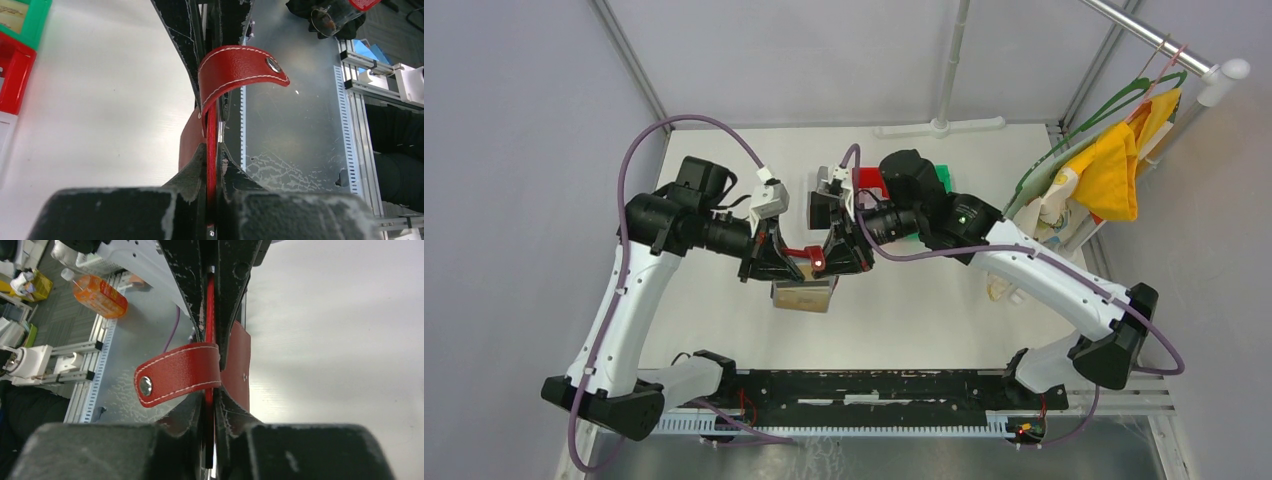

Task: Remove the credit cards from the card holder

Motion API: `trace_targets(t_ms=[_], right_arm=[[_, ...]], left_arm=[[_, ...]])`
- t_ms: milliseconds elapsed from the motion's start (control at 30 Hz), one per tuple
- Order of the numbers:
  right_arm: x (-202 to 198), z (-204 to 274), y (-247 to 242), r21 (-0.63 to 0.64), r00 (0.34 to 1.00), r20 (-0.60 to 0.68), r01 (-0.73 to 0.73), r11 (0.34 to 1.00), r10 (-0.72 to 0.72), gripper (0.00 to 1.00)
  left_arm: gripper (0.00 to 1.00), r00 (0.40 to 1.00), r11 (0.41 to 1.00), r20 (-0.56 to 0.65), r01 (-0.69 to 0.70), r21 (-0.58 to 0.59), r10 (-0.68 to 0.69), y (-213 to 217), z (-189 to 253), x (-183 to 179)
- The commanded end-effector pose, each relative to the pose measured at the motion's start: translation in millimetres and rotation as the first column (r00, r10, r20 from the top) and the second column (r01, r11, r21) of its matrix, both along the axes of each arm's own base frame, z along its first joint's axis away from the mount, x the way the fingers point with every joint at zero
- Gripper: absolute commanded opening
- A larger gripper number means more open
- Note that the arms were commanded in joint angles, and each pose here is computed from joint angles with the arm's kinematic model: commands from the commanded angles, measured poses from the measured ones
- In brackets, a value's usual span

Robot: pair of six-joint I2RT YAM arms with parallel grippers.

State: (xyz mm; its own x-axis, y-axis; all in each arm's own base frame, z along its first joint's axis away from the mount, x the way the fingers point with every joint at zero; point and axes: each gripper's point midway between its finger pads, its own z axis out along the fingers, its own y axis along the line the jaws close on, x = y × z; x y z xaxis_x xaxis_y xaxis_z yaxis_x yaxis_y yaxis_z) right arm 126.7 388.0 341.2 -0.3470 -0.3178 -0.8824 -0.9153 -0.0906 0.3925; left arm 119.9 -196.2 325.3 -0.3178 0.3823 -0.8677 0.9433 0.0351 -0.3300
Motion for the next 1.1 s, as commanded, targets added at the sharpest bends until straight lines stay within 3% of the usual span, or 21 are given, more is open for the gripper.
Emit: trace_targets(t_ms=[0,100,200,267,400,667,767,867,1033,1067], right_arm=[[-9.2,69.9,-5.8,0.253,0.990,0.138,-0.033,0.967,-0.002,0.24],[0.8,72.8,-13.6,0.332,0.984,0.150,0.045,0.942,-0.099,0.53],[5.5,75.3,-26.8,0.439,0.972,0.132,0.120,0.890,-0.196,0.72],[9.4,74.8,-35.8,0.498,0.956,0.127,0.169,0.851,-0.264,0.79],[12.3,81.0,-46.4,0.575,0.936,0.126,0.201,0.793,-0.328,0.80],[4.7,103.4,-37.2,0.596,0.954,0.162,0.110,0.795,-0.254,0.76],[-8.6,113.0,-38.3,0.620,0.967,0.170,0.042,0.783,-0.187,0.71],[-18.5,116.3,-38.1,0.622,0.975,0.180,-0.011,0.783,-0.130,0.56],[-9.1,109.4,-25.0,0.532,0.986,0.125,0.023,0.847,-0.106,0.06],[-6.0,105.2,-20.3,0.500,0.989,0.114,0.026,0.866,-0.096,0.00]], left_arm=[[0.02,0.996,0.998,0.081,0.036,-0.047,-0.032,-2.0,17.2,-2.6],[0.02,0.993,0.990,0.092,-0.069,-0.126,0.081,-12.3,42.5,19.0],[0.02,0.971,0.956,0.115,-0.179,-0.234,0.210,-18.0,71.9,35.3],[0.02,0.960,0.931,0.123,-0.203,-0.302,0.250,-18.6,90.7,33.0],[0.02,0.971,0.918,0.062,-0.198,-0.344,0.233,-21.5,106.2,25.8],[0.03,0.993,0.930,0.011,-0.104,-0.353,0.115,-20.7,109.8,-3.2],[0.03,0.993,0.930,0.015,-0.102,-0.353,0.115,-19.9,108.7,-5.2],[0.03,0.993,0.932,0.015,-0.101,-0.348,0.114,-19.5,106.2,-5.7],[0.03,0.995,0.933,0.000,-0.097,-0.346,0.103,-19.7,105.5,-7.3],[0.06,0.995,0.934,-0.006,-0.092,-0.346,0.096,-19.6,105.7,-9.0]])
